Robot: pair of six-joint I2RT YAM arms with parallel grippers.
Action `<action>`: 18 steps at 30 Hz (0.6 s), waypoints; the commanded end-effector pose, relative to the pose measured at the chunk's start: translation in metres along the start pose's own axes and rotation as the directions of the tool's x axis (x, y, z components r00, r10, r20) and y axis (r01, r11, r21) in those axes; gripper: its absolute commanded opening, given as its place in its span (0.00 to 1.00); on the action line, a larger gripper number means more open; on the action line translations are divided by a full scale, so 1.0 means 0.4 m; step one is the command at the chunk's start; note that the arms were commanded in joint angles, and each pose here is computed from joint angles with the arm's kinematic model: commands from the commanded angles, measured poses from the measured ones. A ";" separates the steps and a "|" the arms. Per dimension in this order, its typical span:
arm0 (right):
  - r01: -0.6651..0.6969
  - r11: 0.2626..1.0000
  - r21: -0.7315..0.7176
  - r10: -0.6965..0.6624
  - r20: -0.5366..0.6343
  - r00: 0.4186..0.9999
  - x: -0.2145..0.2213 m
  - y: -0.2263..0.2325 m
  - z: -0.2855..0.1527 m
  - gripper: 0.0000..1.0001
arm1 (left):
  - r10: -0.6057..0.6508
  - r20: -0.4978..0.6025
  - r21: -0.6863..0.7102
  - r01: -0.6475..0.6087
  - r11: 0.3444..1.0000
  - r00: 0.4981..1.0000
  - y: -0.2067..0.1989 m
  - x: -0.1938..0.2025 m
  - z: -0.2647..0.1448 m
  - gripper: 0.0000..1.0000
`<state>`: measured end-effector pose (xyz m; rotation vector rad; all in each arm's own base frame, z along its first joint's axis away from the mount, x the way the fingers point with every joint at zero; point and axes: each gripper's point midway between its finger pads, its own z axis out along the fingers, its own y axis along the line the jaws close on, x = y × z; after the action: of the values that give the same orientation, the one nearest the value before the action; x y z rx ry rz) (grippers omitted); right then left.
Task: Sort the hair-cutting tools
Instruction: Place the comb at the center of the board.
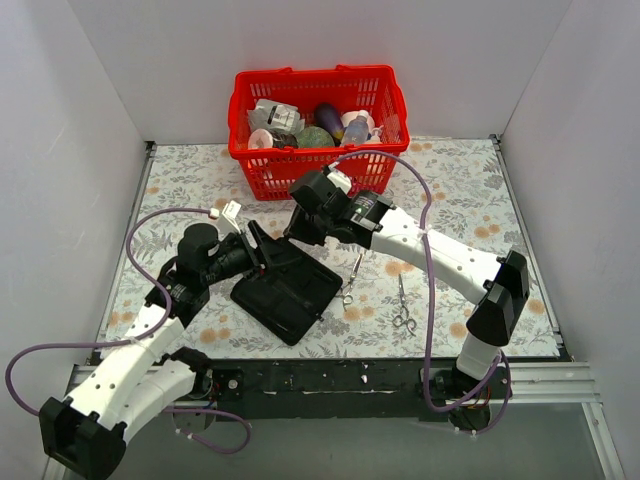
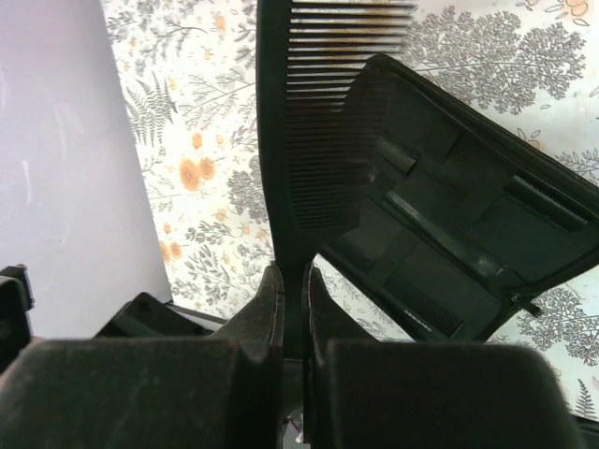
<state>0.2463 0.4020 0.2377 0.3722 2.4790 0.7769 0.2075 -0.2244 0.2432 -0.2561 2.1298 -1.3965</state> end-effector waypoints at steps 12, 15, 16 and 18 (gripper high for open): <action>0.082 0.997 0.005 -0.082 0.037 0.996 -0.037 -0.027 -0.071 0.01 | 0.133 0.022 0.022 -0.133 0.991 0.991 -0.064 -0.028 -0.031 0.84; 0.092 0.995 0.022 -0.093 0.046 0.995 -0.041 -0.038 -0.072 0.01 | 0.144 0.027 0.000 -0.144 0.990 0.989 -0.056 -0.034 -0.029 0.84; 0.099 0.995 0.022 -0.100 0.051 0.994 -0.044 -0.039 -0.074 0.01 | 0.144 0.031 -0.007 -0.144 0.990 0.989 -0.053 -0.037 -0.028 0.84; 0.118 0.992 0.038 -0.120 0.063 0.991 -0.051 -0.047 -0.066 0.01 | 0.154 0.036 -0.018 -0.153 0.988 0.987 -0.049 -0.041 -0.027 0.84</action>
<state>0.2419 0.3807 0.2388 0.2774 2.4858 0.6919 0.2082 -0.2212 0.2658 -0.1401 2.0896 -1.3352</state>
